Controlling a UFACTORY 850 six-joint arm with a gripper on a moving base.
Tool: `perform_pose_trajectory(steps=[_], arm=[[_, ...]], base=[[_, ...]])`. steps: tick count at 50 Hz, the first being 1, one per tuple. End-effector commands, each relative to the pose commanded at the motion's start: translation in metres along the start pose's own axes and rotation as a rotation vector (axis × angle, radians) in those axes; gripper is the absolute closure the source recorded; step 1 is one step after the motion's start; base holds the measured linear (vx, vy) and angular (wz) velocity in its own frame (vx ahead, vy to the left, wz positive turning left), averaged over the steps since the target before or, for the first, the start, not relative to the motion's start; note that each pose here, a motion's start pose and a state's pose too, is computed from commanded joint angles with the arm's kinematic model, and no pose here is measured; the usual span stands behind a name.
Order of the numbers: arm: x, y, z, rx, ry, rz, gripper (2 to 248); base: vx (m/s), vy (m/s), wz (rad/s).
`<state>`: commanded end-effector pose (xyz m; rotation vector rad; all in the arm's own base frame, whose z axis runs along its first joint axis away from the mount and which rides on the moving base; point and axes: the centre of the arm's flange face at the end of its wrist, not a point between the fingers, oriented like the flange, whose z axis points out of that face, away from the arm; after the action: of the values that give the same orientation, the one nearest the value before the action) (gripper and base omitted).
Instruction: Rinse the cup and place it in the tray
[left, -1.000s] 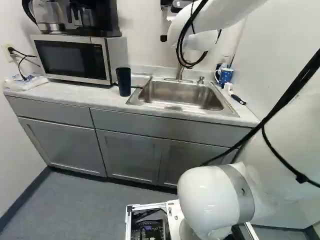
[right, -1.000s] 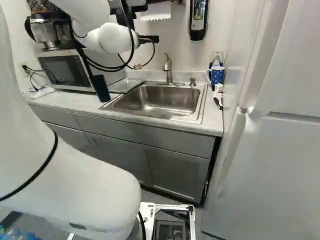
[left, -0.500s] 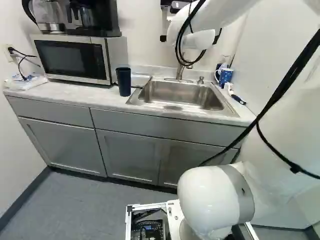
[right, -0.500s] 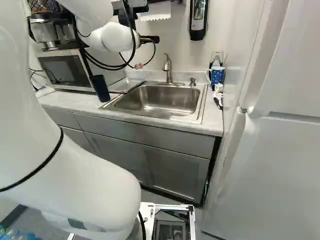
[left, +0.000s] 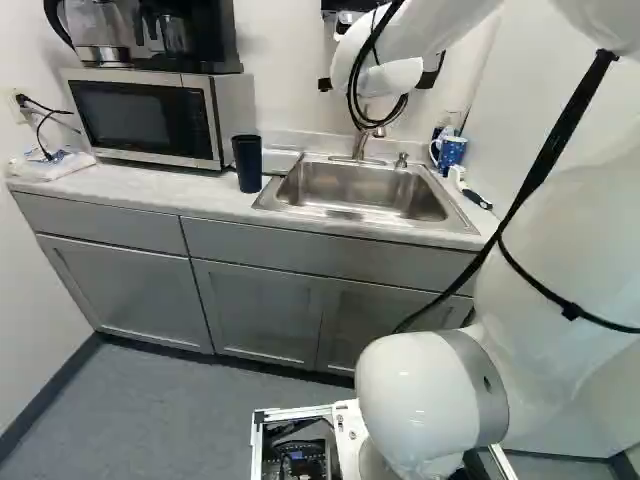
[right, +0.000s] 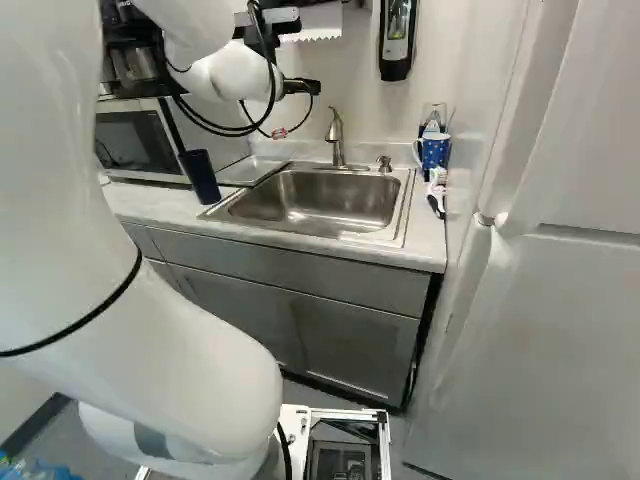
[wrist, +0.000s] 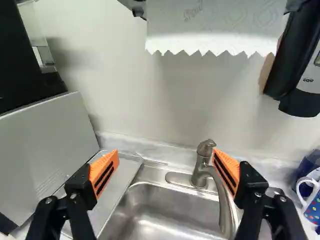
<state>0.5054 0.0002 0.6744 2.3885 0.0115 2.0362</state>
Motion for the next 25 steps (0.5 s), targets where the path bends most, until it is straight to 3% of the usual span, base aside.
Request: perform_pose_trajectory(steps=[25], arm=[[-0.004,0.008,0.026,-0.015,-0.098,0.005,3]], base=[[0.0,0.0,0.0]])
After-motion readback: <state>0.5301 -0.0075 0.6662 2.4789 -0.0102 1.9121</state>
